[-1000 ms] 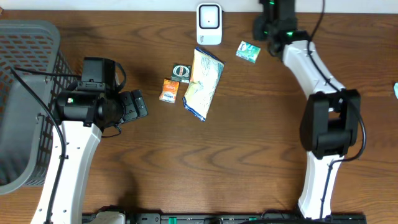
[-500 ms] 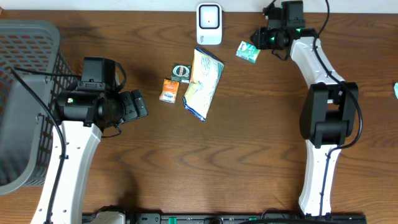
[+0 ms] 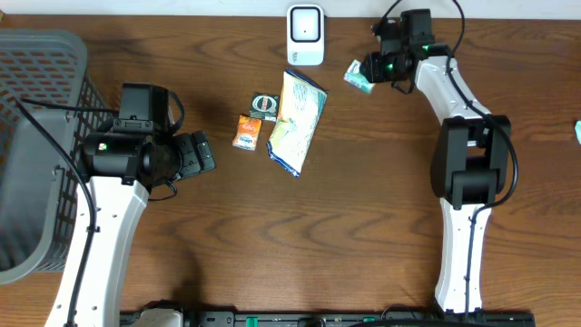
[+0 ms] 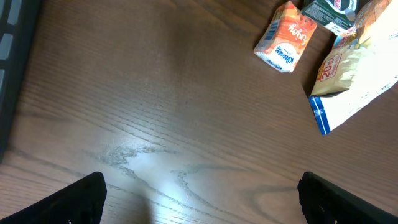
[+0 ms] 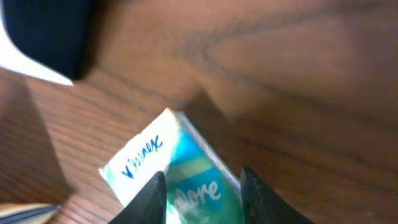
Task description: Scan the item barcode
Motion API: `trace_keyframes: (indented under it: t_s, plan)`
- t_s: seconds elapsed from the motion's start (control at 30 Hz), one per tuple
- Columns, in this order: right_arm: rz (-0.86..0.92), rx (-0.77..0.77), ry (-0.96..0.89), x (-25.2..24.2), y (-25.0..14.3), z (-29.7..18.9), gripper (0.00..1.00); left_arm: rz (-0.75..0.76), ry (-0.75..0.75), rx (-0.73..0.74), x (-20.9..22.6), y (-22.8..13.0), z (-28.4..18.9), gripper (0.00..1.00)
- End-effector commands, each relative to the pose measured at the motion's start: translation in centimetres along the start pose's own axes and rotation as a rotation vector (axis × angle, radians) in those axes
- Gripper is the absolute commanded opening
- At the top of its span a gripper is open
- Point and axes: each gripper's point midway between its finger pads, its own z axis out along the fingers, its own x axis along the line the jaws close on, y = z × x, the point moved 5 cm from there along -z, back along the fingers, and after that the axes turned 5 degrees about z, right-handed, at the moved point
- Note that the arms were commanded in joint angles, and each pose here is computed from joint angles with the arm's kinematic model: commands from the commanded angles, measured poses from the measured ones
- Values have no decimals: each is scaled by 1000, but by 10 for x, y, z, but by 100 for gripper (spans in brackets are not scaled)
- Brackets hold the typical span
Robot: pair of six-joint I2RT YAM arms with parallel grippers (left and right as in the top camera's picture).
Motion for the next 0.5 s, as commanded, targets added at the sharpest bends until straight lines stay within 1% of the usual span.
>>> trace_keyframes:
  t_s: [0.0, 0.1, 0.17, 0.2, 0.27, 0.3, 0.37, 0.47]
  plan:
    - [-39, 41, 12, 2, -7, 3, 34, -6, 6, 3, 2, 0, 0, 98]
    - [-31, 104, 26, 4, -19, 0, 33, -6, 6, 3, 2, 0, 0, 98]
    - [-22, 145, 45, 8, -27, -4, 38, -6, 6, 3, 2, 0, 0, 98]
    - [-17, 157, 51, 10, -28, -7, 42, -6, 6, 3, 2, 0, 0, 98]
    - [-10, 175, 57, 14, -29, -16, 61, -6, 6, 3, 2, 0, 0, 98]
    - [-9, 178, 61, 17, -28, -21, 82, -6, 6, 3, 2, 0, 0, 97]
    - [-16, 172, 66, 24, -24, -31, 90, -6, 6, 3, 2, 0, 0, 98]
    - [-42, 141, 71, 35, -15, -41, 92, -6, 6, 3, 2, 0, 0, 97]
